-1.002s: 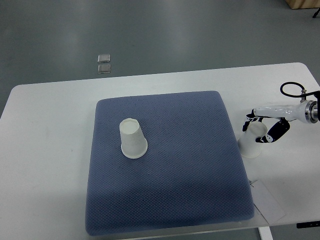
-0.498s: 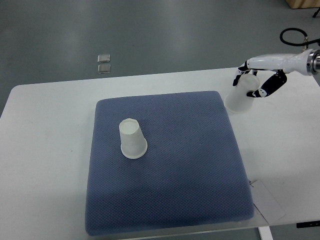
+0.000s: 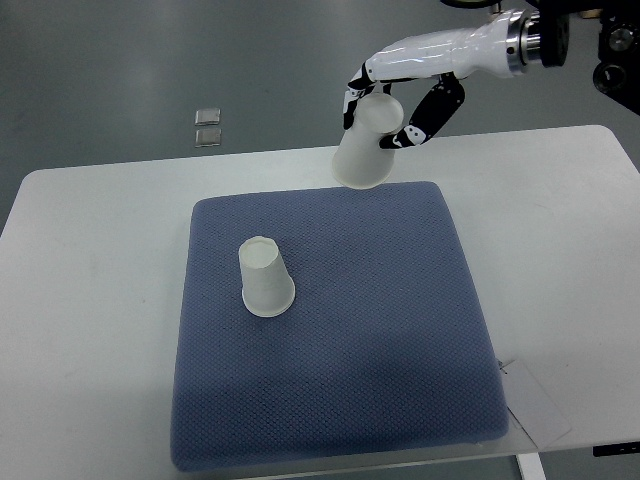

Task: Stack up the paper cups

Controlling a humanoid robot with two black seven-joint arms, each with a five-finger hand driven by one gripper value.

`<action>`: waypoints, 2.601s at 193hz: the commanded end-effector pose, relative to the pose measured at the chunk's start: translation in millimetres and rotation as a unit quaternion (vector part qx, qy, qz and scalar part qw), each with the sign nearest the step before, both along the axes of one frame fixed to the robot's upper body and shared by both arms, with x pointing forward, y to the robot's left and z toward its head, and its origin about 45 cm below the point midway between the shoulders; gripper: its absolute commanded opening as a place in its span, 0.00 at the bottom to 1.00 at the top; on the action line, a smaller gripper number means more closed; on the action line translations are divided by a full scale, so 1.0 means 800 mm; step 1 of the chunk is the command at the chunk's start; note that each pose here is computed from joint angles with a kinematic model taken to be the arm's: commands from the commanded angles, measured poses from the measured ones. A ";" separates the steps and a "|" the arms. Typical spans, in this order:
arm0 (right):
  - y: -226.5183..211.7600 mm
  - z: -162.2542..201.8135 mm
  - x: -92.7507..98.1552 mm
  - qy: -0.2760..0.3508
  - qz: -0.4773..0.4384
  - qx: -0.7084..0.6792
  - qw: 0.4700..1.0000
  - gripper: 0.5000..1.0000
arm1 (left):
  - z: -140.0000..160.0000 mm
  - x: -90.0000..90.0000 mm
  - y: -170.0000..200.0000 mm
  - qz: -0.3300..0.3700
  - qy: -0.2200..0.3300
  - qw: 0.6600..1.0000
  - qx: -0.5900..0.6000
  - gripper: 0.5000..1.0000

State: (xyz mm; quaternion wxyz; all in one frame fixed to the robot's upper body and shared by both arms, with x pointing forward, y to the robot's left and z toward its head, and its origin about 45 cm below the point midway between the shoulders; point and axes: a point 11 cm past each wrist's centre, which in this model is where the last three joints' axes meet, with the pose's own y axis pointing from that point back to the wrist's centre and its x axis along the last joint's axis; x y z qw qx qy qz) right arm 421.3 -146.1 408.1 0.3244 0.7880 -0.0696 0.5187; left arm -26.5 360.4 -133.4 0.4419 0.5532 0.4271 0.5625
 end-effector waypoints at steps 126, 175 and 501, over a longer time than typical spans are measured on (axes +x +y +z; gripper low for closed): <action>0.140 -0.045 -0.042 0.030 0.094 -0.024 0.995 0.07 | 0.000 0.000 0.000 0.000 0.000 1.000 0.000 1.00; 0.160 -0.054 -0.050 0.038 0.107 -0.023 0.993 0.07 | 0.000 0.000 0.000 0.000 0.000 1.000 0.000 1.00; -0.107 -0.113 0.080 0.169 -0.268 0.226 0.921 0.79 | 0.000 0.000 0.000 0.000 0.000 1.000 0.000 1.00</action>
